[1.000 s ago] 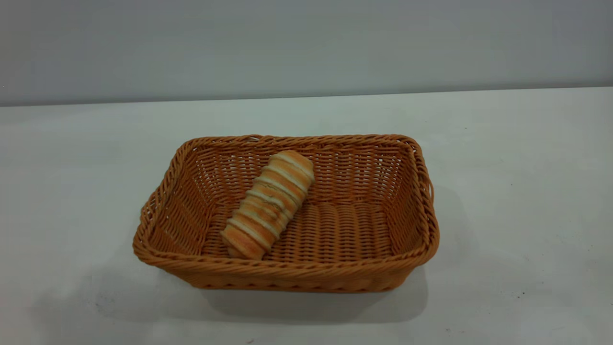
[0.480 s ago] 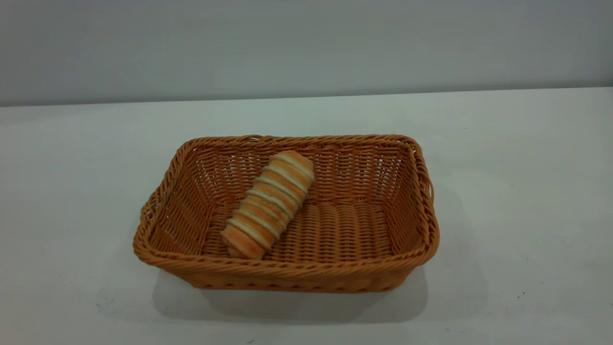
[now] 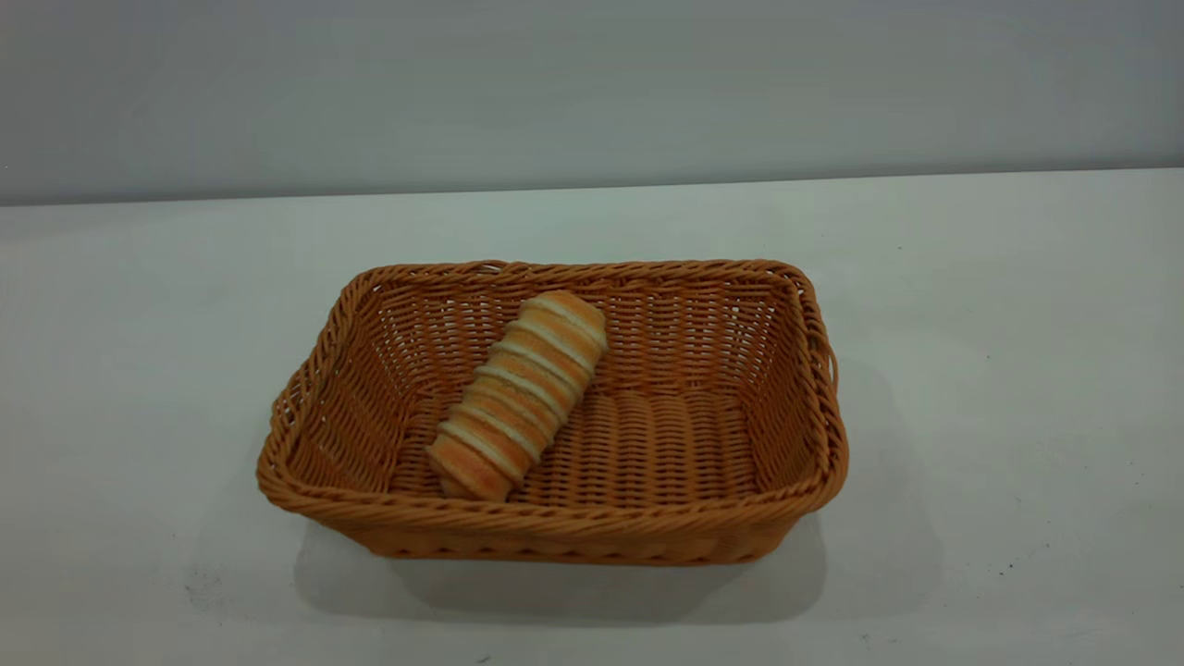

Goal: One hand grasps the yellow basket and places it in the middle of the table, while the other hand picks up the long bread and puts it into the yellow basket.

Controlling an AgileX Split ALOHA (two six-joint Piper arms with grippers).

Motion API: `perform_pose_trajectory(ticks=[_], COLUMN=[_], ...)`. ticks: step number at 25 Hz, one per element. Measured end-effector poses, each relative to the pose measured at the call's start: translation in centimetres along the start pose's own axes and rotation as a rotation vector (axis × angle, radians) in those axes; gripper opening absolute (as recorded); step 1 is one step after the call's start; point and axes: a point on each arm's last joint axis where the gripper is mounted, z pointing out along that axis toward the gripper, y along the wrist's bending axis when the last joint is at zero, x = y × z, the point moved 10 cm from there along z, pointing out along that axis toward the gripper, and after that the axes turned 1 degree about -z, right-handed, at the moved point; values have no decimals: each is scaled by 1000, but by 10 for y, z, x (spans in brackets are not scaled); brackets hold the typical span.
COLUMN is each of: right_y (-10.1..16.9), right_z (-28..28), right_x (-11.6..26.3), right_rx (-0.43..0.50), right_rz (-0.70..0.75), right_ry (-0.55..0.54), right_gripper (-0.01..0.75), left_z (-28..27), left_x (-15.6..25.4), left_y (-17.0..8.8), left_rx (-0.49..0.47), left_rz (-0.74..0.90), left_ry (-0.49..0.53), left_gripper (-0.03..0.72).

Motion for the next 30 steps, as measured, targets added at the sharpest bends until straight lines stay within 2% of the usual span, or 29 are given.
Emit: perform_pose_trajectory(ticks=[14, 30], right_y=[1, 5], right_z=[0, 0], right_x=[0, -1], right_rx=[-4, -24], right_rz=[3, 12], right_ry=[0, -2], right_gripper=[589, 589], left_z=[-11, -8], left_x=[27, 28], left_y=[5, 4], left_rx=[33, 36], left_rz=[-47, -46], left_ry=[-94, -91], left_gripper=[529, 529])
